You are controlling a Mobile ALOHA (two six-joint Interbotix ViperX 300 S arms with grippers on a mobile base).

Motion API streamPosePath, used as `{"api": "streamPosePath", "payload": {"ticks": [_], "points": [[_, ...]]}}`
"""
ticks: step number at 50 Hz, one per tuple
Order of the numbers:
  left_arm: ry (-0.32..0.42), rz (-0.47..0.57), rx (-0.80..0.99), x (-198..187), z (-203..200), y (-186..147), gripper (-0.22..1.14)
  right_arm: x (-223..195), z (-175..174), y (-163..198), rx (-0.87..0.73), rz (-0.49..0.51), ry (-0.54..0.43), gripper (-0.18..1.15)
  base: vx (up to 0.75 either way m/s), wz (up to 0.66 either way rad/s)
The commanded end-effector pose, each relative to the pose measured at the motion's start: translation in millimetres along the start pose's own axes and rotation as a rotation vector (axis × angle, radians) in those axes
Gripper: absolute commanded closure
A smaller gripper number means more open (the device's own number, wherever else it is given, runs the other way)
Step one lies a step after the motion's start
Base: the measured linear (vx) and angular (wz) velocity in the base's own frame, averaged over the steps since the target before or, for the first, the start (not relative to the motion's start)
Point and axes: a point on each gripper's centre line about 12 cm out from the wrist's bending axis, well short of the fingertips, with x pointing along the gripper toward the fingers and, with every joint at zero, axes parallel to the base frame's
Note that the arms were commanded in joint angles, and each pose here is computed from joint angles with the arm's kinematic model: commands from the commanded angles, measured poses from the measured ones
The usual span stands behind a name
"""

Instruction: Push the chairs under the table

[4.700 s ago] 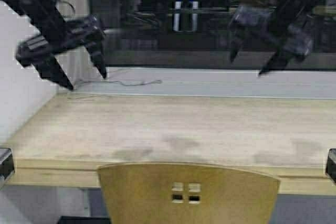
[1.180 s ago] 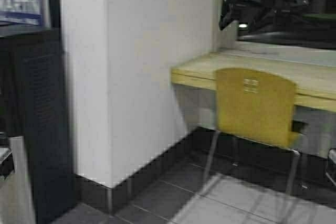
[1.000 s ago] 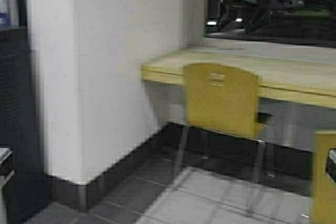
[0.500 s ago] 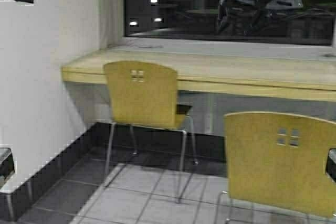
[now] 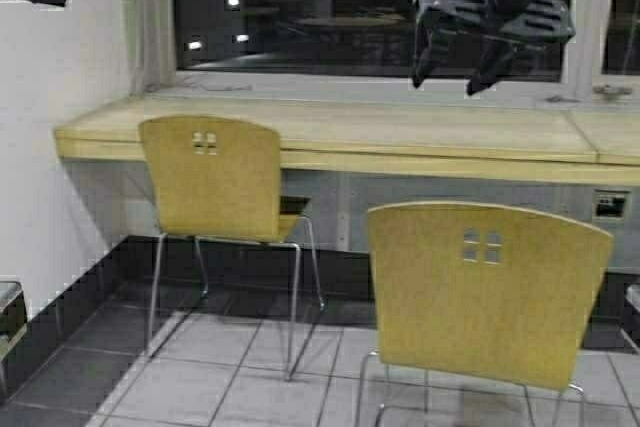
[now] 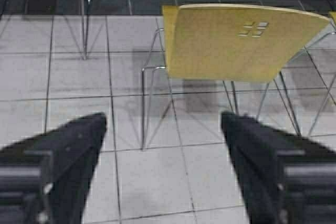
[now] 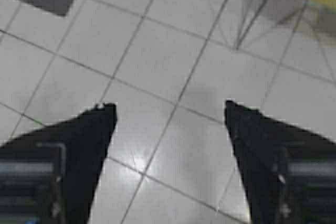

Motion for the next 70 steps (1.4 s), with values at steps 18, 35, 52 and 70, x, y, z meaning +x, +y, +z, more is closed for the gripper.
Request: {"api": "streamPosePath", "payload": {"ticks": [18, 35, 52, 70], "points": [[-0.006, -0.003, -0.021, 0.5, 5.1, -1.0, -0.06, 12.8, 0.1, 0.6, 0.044, -0.003, 0.032, 0.02, -0.03, -0.23], [0.019, -0.007, -0.078, 4.1, 0.1, -0.9, -0.06, 38.2, -27.2, -6.3, 0.248, -0.032, 0.074, 0.02, -0.01, -0.26], [0.067, 0.042, -0.472, 54.4, 9.0, 2.3, -0.06, 54.6, -18.2, -12.7, 0.640, -0.043, -0.066, 0.02, 0.03, -0.17], [0.180, 0.291, -0.934, 134.1, -43.2, 25.6, -0.06, 66.1, -9.7, -15.4, 0.932, -0.048, -0.113, 0.02, 0.09, -0.10]]}}
